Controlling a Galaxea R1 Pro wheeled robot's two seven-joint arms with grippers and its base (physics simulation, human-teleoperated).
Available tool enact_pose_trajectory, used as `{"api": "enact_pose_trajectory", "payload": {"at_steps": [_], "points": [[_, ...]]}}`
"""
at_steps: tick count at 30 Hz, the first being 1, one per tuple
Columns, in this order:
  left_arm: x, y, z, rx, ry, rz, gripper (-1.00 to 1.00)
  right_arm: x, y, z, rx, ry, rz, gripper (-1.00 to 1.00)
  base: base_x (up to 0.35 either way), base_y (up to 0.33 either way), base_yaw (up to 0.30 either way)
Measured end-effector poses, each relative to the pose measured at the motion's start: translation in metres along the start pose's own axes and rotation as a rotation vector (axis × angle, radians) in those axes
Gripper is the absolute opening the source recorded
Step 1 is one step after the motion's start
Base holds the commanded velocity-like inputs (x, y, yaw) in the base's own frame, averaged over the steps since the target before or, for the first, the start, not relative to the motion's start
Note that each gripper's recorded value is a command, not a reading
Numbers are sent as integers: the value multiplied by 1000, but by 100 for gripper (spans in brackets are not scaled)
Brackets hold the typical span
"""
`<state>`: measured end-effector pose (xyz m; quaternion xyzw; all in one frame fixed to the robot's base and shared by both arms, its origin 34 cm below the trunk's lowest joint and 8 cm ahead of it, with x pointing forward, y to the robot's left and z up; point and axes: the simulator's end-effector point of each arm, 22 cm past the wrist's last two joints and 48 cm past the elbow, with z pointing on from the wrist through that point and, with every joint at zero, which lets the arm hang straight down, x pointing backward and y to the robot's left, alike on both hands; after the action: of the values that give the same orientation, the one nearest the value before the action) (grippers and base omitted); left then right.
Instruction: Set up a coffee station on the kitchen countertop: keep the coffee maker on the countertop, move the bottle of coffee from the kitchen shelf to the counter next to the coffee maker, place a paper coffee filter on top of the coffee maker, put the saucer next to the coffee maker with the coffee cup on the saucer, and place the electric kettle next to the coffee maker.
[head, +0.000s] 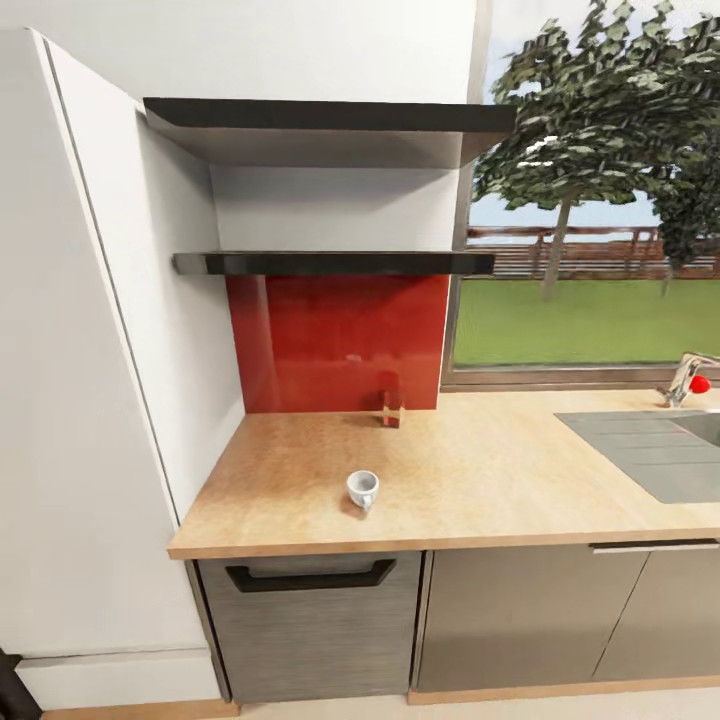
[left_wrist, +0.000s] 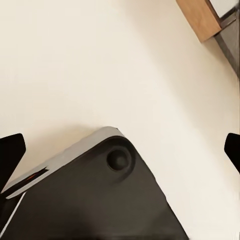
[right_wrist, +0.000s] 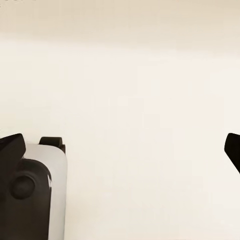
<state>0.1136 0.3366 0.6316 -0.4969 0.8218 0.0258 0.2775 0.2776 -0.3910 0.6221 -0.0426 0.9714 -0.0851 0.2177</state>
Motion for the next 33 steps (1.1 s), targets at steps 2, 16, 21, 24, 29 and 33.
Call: {"api": "enact_pose_trajectory", "payload": {"at_steps": [2, 16, 21, 24, 29, 33], "points": [[1, -1, 0, 3, 3, 5, 100, -1, 6, 1, -5, 4, 2, 100, 0, 0, 0], [6, 1, -1, -20, 10, 3, 100, -111, 12, 14, 83, 67, 23, 100, -72, 0, 0], [5, 0, 0, -20, 8, 3, 100, -166, 1, 3, 82, 35, 36, 100, -300, 0, 0], [5, 0, 0, -20, 8, 3, 100, -193, -3, -6, 70, 23, 43, 100, -322, 0, 0], [4, 1, 0, -20, 5, 4, 100, -237, -8, -30, 49, 7, 65, 100, -206, 0, 0], [-1, -3, 2, -10, -4, 3, 100, -272, -19, -54, 60, -18, 91, 100, -19, 0, 0]]}}
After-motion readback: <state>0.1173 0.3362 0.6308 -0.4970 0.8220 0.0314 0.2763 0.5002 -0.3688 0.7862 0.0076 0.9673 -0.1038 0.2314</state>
